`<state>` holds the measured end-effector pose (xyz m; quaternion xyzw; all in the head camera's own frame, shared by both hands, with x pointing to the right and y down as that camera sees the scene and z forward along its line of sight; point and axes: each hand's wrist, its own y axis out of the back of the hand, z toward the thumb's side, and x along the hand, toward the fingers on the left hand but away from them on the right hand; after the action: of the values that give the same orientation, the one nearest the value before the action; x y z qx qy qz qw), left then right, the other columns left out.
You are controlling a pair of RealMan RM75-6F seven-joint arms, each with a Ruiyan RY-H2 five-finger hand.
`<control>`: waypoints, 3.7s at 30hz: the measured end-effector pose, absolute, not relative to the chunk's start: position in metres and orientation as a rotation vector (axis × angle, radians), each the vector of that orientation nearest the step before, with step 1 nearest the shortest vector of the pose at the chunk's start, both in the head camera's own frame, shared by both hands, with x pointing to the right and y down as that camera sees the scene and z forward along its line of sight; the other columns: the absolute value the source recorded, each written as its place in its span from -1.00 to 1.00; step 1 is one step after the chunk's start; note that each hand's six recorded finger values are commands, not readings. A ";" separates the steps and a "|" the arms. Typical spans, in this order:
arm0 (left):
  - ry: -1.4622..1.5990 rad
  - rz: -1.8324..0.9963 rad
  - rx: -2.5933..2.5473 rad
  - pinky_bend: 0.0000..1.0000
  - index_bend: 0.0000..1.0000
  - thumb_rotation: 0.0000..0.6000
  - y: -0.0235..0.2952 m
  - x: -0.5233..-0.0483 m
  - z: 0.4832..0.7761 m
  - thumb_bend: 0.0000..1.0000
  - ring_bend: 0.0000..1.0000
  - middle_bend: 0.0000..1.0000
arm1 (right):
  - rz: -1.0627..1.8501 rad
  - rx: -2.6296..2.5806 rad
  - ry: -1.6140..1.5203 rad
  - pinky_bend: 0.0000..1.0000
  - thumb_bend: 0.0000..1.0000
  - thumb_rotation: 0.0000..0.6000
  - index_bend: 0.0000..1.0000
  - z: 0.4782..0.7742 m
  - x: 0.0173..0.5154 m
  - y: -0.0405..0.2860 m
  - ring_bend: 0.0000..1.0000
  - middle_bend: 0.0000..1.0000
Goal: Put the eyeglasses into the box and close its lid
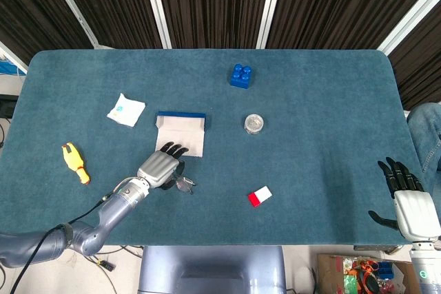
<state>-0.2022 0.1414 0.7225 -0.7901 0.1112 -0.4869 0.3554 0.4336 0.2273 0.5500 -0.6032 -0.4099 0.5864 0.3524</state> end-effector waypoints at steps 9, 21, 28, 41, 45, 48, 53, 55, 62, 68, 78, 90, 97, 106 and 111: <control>0.287 -1.273 -2.028 -1.00 0.03 1.00 0.141 -0.204 0.726 -0.33 -1.00 -0.82 | 1.520 -1.560 -1.064 -0.65 -1.00 1.00 -1.00 0.550 0.434 0.227 -1.00 -1.00; 0.279 -1.273 -2.025 -1.00 0.07 1.00 0.141 -0.203 0.728 -0.22 -1.00 -0.80 | 1.526 -1.562 -1.070 -0.65 -1.00 1.00 -1.00 0.551 0.435 0.227 -1.00 -1.00; 0.281 -1.276 -2.013 -1.00 0.13 1.00 0.139 -0.204 0.729 -0.15 -1.00 -0.77 | 1.528 -1.564 -1.072 -0.65 -1.00 1.00 -1.00 0.551 0.435 0.227 -1.00 -1.00; 0.344 -1.321 -1.947 -1.00 0.14 1.00 0.112 -0.208 0.723 -0.15 -1.00 -0.77 | 1.530 -1.570 -1.077 -0.65 -1.00 1.00 -1.00 0.551 0.434 0.227 -1.00 -1.00; 0.383 -1.345 -1.902 -1.00 0.14 1.00 0.094 -0.207 0.717 -0.15 -1.00 -0.78 | 1.530 -1.568 -1.077 -0.65 -1.00 1.00 -1.00 0.551 0.434 0.227 -1.00 -1.00; 0.411 -1.358 -1.888 -1.00 0.15 1.00 0.084 -0.204 0.714 -0.15 -1.00 -0.78 | 1.530 -1.565 -1.075 -0.65 -1.00 1.00 -1.00 0.551 0.434 0.227 -1.00 -1.00; 0.464 -1.389 -1.885 -1.00 0.15 1.00 0.067 -0.200 0.714 -0.15 -1.00 -0.78 | 1.526 -1.564 -1.071 -0.65 -1.00 1.00 -1.00 0.551 0.433 0.228 -1.00 -1.00; 0.489 -1.409 -1.881 -1.00 0.15 1.00 0.058 -0.198 0.715 -0.15 -1.00 -0.78 | 1.526 -1.563 -1.072 -0.65 -1.00 1.00 -1.00 0.551 0.433 0.228 -1.00 -1.00; 0.547 -1.505 -1.851 -1.00 0.15 1.00 0.037 -0.200 0.730 -0.15 -1.00 -0.79 | 1.529 -1.566 -1.076 -0.65 -1.00 1.00 -1.00 0.551 0.434 0.228 -1.00 -1.00; 0.607 -1.595 -1.860 -1.00 0.15 1.00 0.028 -0.200 0.749 -0.15 -1.00 -0.79 | 1.533 -1.575 -1.082 -0.65 -1.00 1.00 -1.00 0.552 0.433 0.229 -1.00 -1.00; 0.642 -1.651 -1.878 -1.00 0.15 1.00 0.020 -0.179 0.761 -0.15 -1.00 -0.81 | 1.535 -1.580 -1.090 -0.65 -1.00 1.00 -1.00 0.552 0.434 0.227 -1.00 -1.00; 0.672 -1.685 -1.839 -1.00 0.15 1.00 0.012 -0.176 0.763 -0.15 -1.00 -0.83 | 1.536 -1.585 -1.093 -0.65 -1.00 1.00 -1.00 0.552 0.434 0.227 -1.00 -1.00; 0.715 -1.710 -1.832 -1.00 0.15 1.00 0.007 -0.178 0.765 -0.15 -1.00 -0.84 | 1.539 -1.582 -1.096 -0.65 -1.00 1.00 -1.00 0.552 0.435 0.227 -1.00 -1.00; 0.739 -1.726 -1.837 -1.00 0.09 1.00 0.009 -0.174 0.769 -0.15 -1.00 -0.86 | 1.544 -1.583 -1.098 -0.65 -1.00 1.00 -1.00 0.552 0.435 0.228 -1.00 -1.00; 0.730 -1.733 -1.832 -1.00 -0.32 1.00 0.009 -0.174 0.769 -0.16 -1.00 -0.88 | 1.543 -1.586 -1.099 -0.65 -1.00 1.00 -1.00 0.553 0.434 0.227 -1.00 -1.00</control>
<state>-0.1740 0.0095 0.7692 -0.6746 0.2688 -0.6384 0.2553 0.4344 0.2275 0.5526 -0.6060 -0.4201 0.5899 0.3291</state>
